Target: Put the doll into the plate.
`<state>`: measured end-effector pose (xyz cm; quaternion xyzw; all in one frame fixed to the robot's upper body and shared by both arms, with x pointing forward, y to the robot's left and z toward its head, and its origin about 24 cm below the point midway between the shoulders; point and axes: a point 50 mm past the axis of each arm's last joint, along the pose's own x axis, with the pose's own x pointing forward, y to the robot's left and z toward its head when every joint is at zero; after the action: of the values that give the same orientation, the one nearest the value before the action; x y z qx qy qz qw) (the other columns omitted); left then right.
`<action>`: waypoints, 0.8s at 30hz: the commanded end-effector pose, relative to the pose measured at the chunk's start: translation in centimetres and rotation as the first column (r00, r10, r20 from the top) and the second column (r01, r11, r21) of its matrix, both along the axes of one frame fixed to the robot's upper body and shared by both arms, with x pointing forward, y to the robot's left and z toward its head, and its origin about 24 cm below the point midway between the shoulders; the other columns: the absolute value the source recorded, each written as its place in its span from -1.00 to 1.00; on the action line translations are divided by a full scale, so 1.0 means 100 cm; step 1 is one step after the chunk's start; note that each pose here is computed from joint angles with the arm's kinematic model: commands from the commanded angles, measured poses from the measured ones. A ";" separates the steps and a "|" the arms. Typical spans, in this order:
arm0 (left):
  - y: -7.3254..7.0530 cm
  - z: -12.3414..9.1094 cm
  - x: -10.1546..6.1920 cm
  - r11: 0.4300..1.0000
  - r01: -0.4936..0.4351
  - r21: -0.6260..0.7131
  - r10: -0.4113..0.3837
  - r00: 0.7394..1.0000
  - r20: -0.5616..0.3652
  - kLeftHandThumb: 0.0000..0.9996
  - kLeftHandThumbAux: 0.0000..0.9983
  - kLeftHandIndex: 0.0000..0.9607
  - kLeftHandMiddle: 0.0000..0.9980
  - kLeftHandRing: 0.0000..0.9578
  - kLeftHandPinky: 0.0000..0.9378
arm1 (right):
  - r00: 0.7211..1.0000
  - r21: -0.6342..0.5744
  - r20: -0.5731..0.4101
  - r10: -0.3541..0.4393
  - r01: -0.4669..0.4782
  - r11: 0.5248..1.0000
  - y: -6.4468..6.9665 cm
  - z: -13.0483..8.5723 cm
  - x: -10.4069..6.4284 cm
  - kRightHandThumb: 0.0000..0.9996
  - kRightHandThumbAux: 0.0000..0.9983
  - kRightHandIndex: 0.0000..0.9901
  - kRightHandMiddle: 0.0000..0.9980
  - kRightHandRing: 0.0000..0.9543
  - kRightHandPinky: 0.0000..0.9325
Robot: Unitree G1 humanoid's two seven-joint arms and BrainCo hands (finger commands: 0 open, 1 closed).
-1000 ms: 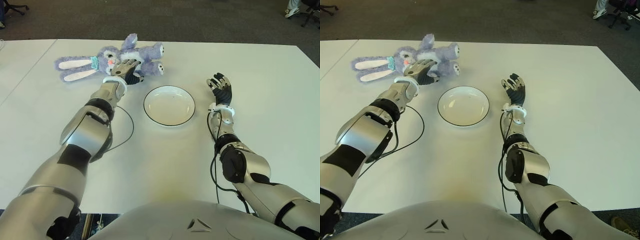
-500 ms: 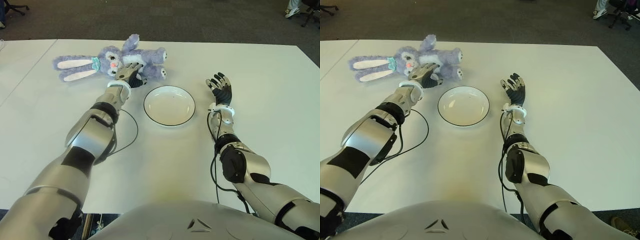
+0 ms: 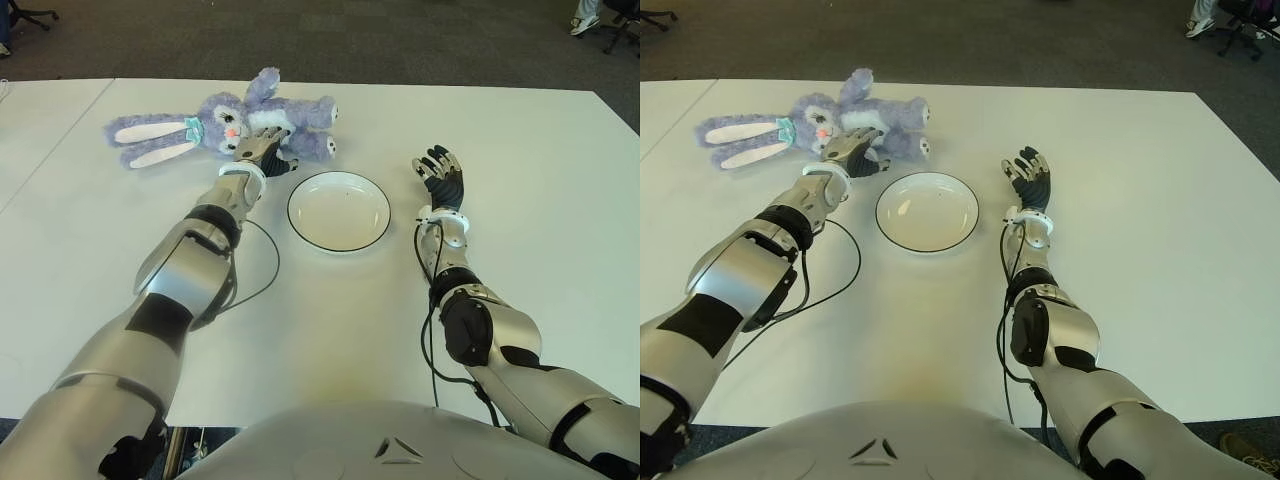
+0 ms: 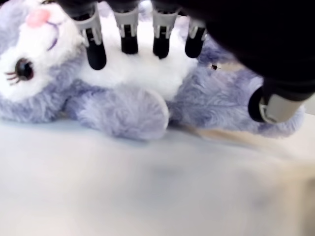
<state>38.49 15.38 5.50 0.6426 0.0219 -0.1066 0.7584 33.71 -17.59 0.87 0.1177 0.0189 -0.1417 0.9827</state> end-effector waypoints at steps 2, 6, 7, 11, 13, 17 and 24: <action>-0.003 -0.034 -0.018 1.000 0.000 -0.021 -0.003 0.990 -0.141 -0.28 -0.21 -1.00 -1.00 -0.89 -0.71 | 0.879 0.140 -0.476 0.028 0.044 0.989 0.017 -0.106 -0.090 -0.38 0.77 -0.62 -0.61 -0.60 -0.55; 0.000 -0.037 -0.020 1.000 -0.002 -0.023 -0.002 0.990 -0.141 -0.28 -0.18 -1.00 -1.00 -0.89 -0.71 | 0.879 0.137 -0.477 0.029 0.042 0.990 0.016 -0.106 -0.090 -0.38 0.78 -0.61 -0.60 -0.60 -0.55; 0.003 -0.040 -0.023 1.000 -0.006 -0.019 0.003 0.989 -0.146 -0.28 -0.18 -1.00 -1.00 -0.89 -0.71 | 0.878 0.136 -0.477 0.030 0.040 0.990 0.016 -0.106 -0.090 -0.38 0.78 -0.61 -0.60 -0.60 -0.55; 0.018 -0.052 -0.033 1.000 -0.016 -0.005 0.015 0.987 -0.161 -0.26 -0.15 -1.00 -1.00 -0.89 -0.70 | 0.877 0.136 -0.479 0.033 0.037 0.990 0.017 -0.106 -0.090 -0.45 0.79 -0.66 -0.63 -0.62 -0.57; 0.025 -0.059 -0.039 1.000 -0.015 0.000 0.015 0.986 -0.165 -0.27 -0.13 -1.00 -1.00 -0.90 -0.75 | 0.877 0.138 -0.480 0.035 0.036 0.990 0.017 -0.107 -0.090 -0.46 0.80 -0.67 -0.63 -0.61 -0.55; 0.032 -0.063 -0.046 1.000 0.011 0.003 -0.010 0.987 -0.157 -0.27 -0.12 -1.00 -1.00 -0.89 -0.73 | 0.877 0.139 -0.480 0.038 0.033 0.990 0.017 -0.107 -0.090 -0.43 0.80 -0.65 -0.62 -0.61 -0.56; 0.042 -0.068 -0.054 0.999 0.035 0.002 -0.034 0.987 -0.158 -0.26 -0.11 -1.00 -0.99 -0.85 -0.69 | 0.877 0.141 -0.478 0.039 0.032 0.990 0.017 -0.106 -0.090 -0.43 0.79 -0.64 -0.63 -0.62 -0.56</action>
<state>35.97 17.04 2.43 0.6238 0.0007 -0.1355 0.7697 33.72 -17.54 0.87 0.1161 0.0189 -0.1390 0.9833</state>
